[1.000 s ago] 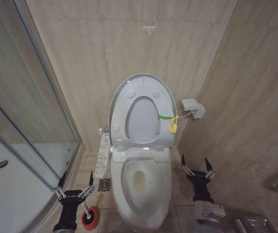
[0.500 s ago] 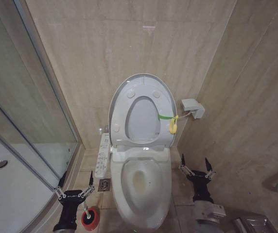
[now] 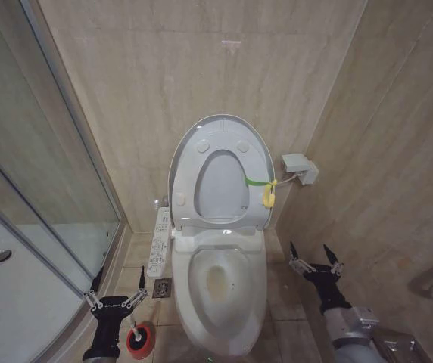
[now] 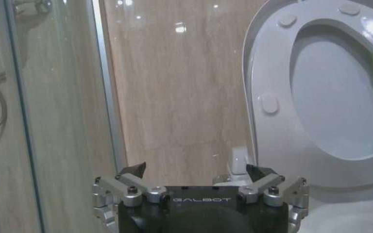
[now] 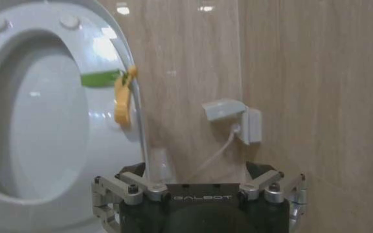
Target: Open the toilet lid, clean the toilet bowl with a toilet brush, close the toilet lid, and flush.
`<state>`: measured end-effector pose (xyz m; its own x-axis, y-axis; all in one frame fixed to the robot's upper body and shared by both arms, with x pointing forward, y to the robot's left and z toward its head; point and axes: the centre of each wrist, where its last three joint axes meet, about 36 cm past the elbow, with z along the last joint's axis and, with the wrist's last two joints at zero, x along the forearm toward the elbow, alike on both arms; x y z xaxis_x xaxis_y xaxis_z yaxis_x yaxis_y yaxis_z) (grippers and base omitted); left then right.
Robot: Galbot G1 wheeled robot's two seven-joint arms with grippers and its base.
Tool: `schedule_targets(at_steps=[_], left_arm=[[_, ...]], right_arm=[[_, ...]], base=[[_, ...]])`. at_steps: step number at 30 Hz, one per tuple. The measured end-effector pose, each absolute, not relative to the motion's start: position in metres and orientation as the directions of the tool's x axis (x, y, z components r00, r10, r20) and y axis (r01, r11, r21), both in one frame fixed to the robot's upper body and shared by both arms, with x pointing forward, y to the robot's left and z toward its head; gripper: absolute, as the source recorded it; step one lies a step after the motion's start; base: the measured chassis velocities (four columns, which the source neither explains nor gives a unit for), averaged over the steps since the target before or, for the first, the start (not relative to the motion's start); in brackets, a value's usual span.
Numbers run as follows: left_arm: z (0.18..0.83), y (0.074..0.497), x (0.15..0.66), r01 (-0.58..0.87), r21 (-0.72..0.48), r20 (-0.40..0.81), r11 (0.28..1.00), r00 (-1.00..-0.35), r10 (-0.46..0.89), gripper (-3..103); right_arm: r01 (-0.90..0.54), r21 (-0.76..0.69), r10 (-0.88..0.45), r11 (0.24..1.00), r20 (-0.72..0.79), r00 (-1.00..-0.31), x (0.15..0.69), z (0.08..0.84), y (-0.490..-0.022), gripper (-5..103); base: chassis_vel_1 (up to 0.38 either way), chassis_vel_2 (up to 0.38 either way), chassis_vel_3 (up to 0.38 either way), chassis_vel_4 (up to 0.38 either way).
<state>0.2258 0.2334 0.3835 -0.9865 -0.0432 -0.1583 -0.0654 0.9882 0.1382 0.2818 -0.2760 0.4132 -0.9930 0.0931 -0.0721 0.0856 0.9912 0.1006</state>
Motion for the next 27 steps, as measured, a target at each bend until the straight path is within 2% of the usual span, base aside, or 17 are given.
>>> schedule_targets(at_steps=[9, 27], left_arm=[[0.383, 0.233, 0.226, -0.065, 0.138, -0.158, 0.988, -0.986, -0.043, 100], [0.383, 0.233, 0.226, -0.065, 0.138, -0.158, 0.988, -0.986, -0.043, 100]], right_arm=[[0.087, 0.168, 0.105, 0.982, -0.105, -0.989, 0.285, 0.422, -0.257, 100], [0.110, 0.151, 0.132, 0.982, -0.146, -0.980, 0.299, 0.414, -0.262, 100]], base=[[0.000, 0.000, 0.000, 0.000], [0.000, 0.000, 0.000, 0.000]])
